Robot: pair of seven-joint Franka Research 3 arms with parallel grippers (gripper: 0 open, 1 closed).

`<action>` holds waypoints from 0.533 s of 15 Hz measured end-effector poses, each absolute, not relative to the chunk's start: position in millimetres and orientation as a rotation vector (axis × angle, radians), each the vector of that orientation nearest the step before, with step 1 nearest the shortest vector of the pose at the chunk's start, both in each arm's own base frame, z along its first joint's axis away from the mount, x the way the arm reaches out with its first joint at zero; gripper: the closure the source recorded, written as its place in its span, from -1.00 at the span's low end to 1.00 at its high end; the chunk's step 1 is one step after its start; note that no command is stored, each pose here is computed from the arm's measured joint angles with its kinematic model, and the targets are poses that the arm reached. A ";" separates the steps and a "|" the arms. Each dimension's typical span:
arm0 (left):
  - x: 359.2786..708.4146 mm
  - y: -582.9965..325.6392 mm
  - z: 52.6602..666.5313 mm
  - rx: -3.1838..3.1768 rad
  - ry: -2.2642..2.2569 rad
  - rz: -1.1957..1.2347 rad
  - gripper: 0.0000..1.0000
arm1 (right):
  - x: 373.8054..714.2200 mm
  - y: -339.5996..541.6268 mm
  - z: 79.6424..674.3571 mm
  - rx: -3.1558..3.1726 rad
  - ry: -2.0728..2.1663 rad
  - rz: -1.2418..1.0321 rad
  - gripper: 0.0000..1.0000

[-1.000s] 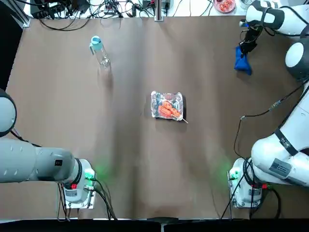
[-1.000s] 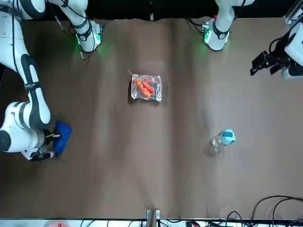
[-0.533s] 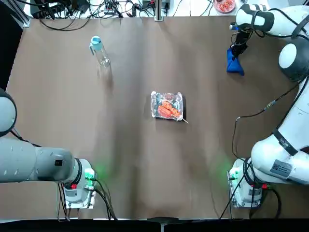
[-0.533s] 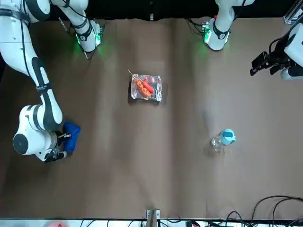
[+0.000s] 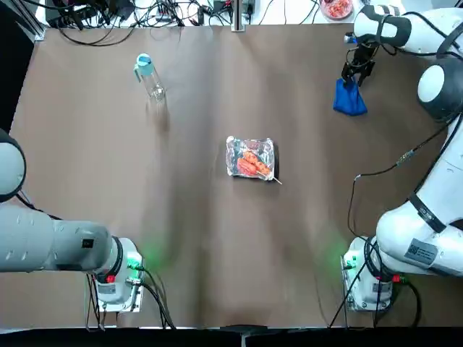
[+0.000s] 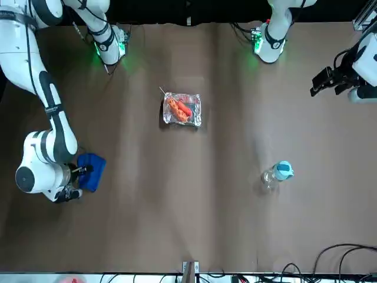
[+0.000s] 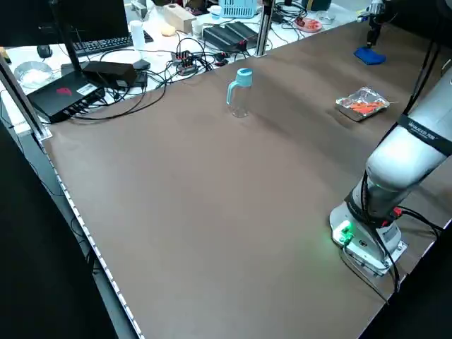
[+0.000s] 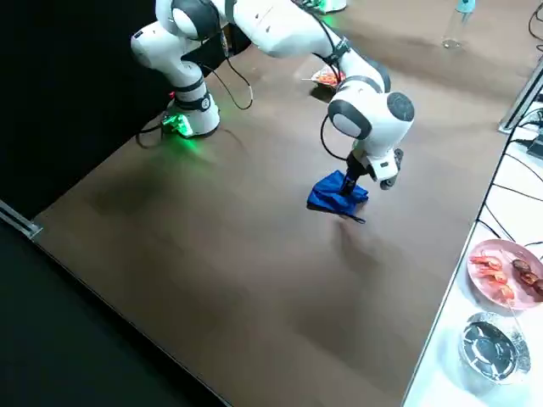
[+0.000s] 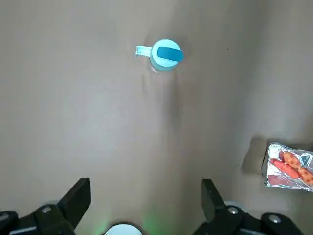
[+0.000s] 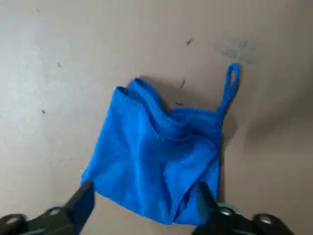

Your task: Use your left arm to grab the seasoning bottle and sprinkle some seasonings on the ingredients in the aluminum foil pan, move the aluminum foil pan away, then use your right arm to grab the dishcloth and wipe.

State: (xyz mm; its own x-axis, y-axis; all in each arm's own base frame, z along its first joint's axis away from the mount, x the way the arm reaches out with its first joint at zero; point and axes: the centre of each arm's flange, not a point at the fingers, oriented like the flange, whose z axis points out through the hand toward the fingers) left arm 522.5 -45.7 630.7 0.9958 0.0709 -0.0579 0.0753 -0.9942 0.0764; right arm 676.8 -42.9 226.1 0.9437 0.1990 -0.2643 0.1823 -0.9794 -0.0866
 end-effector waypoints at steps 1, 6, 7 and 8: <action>522.7 -45.7 630.4 3.060 0.112 -0.085 -0.99 | 680.0 -41.5 236.2 -3.043 -0.302 0.396 -0.97; 523.2 -45.8 630.8 3.060 0.112 -0.080 -0.99 | 689.4 -32.4 369.4 -3.120 -0.334 0.137 -1.00; 523.3 -45.7 630.7 3.060 0.113 -0.080 -0.99 | 685.0 -26.0 399.2 -3.132 -0.347 0.100 -1.00; 523.3 -45.7 630.7 3.060 0.113 -0.080 -0.99 | 678.8 -18.5 426.8 -3.143 -0.363 0.075 -1.00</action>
